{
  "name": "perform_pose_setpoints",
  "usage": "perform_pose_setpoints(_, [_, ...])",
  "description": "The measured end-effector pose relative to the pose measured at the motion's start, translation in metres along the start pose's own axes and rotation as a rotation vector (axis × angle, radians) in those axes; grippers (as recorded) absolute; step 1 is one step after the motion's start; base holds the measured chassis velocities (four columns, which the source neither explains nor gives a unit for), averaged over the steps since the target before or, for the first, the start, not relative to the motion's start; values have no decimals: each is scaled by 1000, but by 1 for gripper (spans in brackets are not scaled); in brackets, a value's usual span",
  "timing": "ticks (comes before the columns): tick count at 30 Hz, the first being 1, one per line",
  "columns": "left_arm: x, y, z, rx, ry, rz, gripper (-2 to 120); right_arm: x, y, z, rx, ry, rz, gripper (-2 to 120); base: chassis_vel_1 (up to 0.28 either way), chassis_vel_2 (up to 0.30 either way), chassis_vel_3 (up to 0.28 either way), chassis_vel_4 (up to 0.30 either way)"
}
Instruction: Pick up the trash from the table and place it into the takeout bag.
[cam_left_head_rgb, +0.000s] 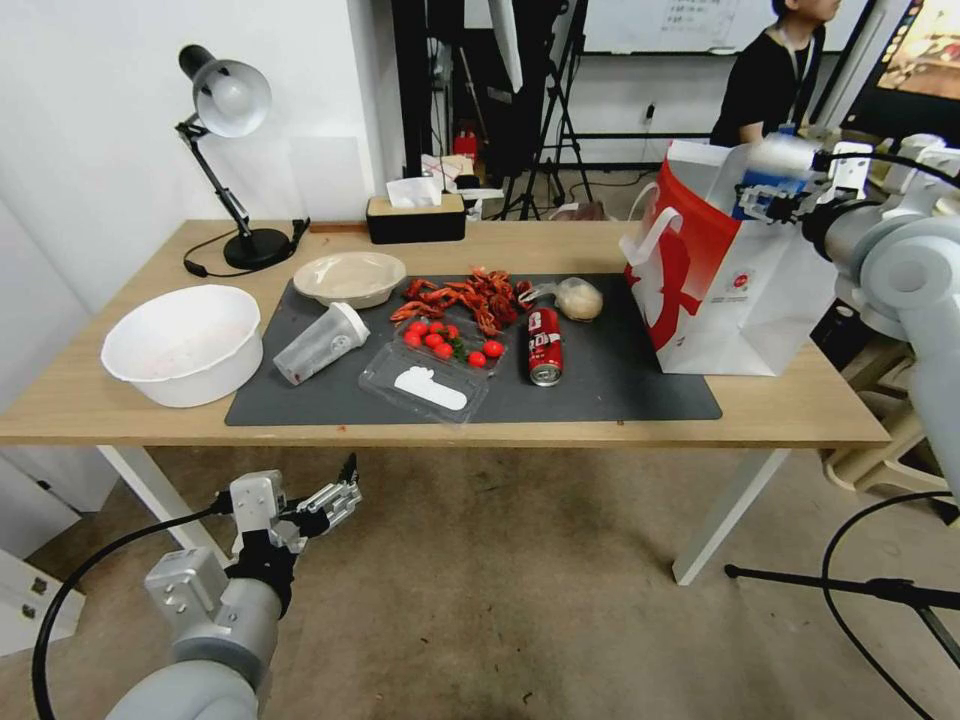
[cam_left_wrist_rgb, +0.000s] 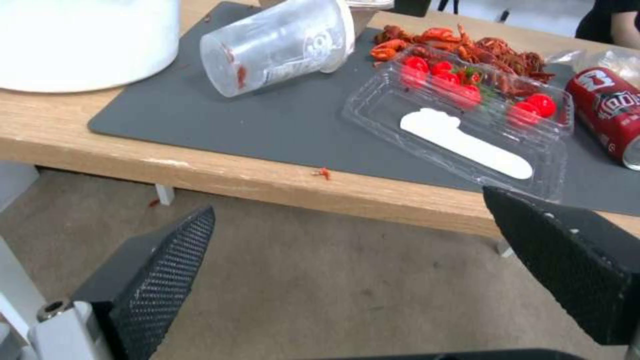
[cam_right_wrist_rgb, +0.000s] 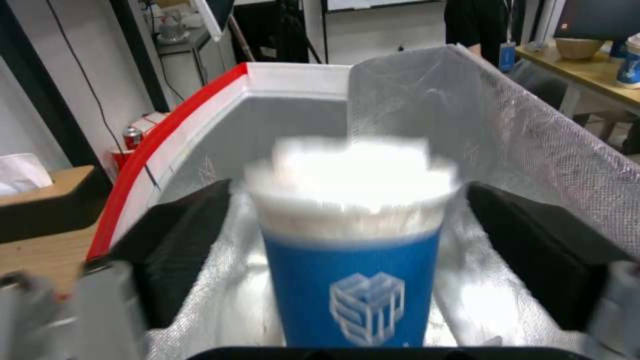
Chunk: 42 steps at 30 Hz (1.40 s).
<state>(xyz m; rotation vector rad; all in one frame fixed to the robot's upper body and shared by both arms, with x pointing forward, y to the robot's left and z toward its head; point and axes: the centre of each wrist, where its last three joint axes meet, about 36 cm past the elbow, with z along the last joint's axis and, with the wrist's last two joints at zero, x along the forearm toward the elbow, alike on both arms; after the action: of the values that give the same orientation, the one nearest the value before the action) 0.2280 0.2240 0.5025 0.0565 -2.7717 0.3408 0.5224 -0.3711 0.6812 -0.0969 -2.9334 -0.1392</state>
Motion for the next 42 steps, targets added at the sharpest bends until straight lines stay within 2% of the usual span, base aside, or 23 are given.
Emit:
perform_pose_setpoints(4, [0, 0, 0, 0, -1, 1, 100, 0, 0, 1, 5, 2, 4, 100, 0, 0, 0, 0])
perform_pose_setpoints(21, [1, 1, -2, -2, -4, 0, 100, 0, 2, 4, 13, 1, 0, 100, 0, 0, 0, 0])
perform_pose_setpoints(30, [1, 1, -2, -1, -6, 0, 100, 15, 7, 1, 24, -31, -31, 100, 0, 0, 0, 0])
perform_pose_setpoints(38, [2, 0, -3, 2, -10, 0, 100, 42, 20, 1, 50, -105, -142, 100, 0, 0, 0, 0])
perform_pose_setpoints(42, [2, 1, -3, -2, -20, -1, 100, 64, 25, 22, 93, -181, -248, 100, 0, 0, 0, 0])
